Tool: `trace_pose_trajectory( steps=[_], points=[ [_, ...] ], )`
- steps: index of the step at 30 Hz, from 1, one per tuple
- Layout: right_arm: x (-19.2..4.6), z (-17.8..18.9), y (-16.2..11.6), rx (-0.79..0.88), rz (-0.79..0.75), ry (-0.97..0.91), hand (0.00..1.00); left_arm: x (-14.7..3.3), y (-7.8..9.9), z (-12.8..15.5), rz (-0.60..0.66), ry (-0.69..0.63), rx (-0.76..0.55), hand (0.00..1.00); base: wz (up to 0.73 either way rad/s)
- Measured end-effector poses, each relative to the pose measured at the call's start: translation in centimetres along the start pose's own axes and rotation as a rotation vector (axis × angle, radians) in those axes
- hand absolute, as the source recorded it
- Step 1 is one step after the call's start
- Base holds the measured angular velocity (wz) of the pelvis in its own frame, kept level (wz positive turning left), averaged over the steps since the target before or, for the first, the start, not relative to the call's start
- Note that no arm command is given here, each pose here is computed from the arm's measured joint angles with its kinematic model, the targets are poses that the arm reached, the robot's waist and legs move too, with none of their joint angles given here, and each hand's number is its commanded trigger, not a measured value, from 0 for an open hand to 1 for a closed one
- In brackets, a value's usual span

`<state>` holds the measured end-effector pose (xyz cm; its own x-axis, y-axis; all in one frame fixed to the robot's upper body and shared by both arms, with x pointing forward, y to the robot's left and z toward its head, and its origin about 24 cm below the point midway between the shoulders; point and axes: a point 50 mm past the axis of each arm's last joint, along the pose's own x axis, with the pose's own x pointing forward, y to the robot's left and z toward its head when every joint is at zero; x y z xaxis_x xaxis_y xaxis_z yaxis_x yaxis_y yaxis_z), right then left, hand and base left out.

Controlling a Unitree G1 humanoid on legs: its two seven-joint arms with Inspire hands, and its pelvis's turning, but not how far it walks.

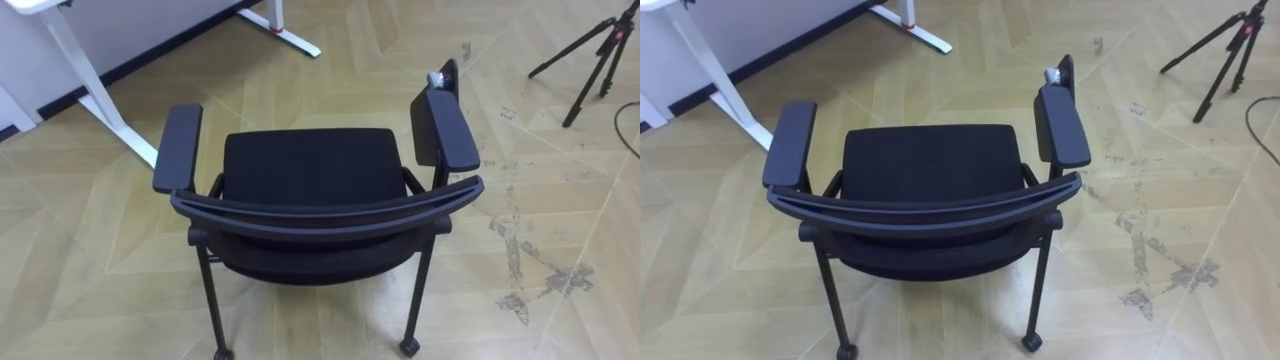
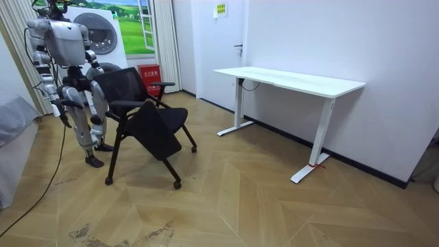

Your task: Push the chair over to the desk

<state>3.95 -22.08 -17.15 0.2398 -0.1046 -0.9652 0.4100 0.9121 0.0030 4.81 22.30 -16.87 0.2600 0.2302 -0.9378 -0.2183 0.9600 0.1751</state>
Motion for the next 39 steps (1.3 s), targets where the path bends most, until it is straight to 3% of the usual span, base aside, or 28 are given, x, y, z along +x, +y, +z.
trace_pose_trajectory(
  steps=[17,23,28,31,39],
  points=[
    [-0.1,0.2,-0.6,-0.017,-0.014,-0.005,0.0,-0.1,1.8,-0.1,0.12,0.011,-0.082,0.0,-0.01],
    [-0.3,1.0,-2.5,0.029,-0.07,-0.036,0.0,0.1,4.8,3.7,0.246,-0.091,-0.175,0.0,0.02],
    [-0.7,1.7,-4.3,0.011,-0.122,-0.048,0.0,-0.5,8.2,8.9,0.407,-0.229,-0.203,0.0,0.0],
    [-0.7,1.7,-4.3,0.01,-0.121,-0.049,0.0,-1.2,8.4,11.5,0.434,-0.338,-0.214,0.0,0.0],
    [-0.7,1.7,-4.4,0.008,-0.13,-0.047,0.0,-2.1,8.0,15.2,0.479,-0.457,-0.183,0.0,0.0]
  ],
)
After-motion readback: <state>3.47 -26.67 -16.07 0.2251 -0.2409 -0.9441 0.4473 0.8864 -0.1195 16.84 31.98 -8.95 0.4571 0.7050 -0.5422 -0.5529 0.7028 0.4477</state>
